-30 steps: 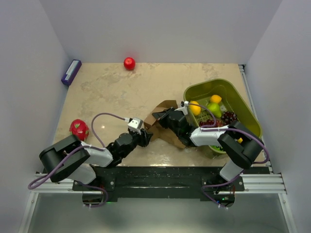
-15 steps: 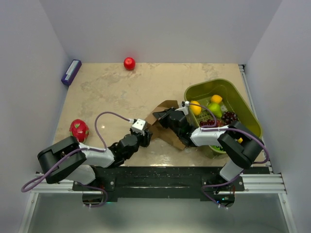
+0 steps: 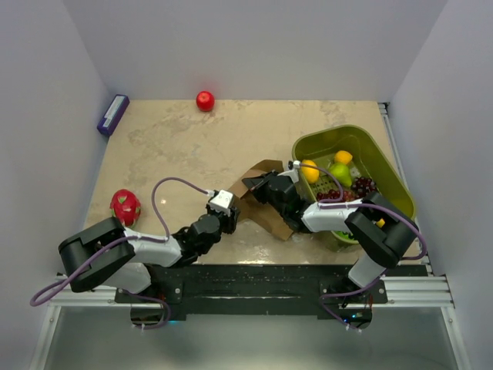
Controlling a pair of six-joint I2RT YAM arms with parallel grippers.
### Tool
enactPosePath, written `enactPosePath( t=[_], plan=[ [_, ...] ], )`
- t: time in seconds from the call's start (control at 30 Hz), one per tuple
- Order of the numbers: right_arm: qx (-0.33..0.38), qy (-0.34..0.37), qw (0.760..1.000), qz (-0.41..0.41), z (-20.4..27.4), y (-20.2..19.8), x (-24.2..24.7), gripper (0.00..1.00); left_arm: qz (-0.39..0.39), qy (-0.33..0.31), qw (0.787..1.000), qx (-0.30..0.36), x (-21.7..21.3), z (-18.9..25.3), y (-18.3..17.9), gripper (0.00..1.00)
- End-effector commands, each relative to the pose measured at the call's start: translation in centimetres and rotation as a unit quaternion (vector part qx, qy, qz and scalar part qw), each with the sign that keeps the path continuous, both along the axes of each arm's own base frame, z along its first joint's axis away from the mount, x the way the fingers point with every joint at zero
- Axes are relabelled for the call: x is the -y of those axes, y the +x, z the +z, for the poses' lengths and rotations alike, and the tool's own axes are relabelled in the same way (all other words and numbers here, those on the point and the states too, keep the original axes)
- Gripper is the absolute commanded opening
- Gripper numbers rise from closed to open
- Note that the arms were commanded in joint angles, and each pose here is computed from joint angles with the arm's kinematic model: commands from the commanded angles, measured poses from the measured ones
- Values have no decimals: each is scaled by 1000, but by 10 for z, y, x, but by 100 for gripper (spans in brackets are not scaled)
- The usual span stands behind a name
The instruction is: Fold the paper box
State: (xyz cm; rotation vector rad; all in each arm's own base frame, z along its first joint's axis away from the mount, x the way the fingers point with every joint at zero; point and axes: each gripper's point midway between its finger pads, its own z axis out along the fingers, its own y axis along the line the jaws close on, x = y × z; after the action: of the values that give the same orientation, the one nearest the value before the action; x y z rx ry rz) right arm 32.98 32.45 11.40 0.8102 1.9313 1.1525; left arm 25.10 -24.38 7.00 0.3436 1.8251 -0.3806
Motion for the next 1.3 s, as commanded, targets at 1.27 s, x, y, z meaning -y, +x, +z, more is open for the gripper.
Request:
enactPosePath(
  t=[1.27],
  plan=[
    [-70,-80,994,14,-64,-25,14,0,37,-38,999,11,31,7,-1,48]
  ],
)
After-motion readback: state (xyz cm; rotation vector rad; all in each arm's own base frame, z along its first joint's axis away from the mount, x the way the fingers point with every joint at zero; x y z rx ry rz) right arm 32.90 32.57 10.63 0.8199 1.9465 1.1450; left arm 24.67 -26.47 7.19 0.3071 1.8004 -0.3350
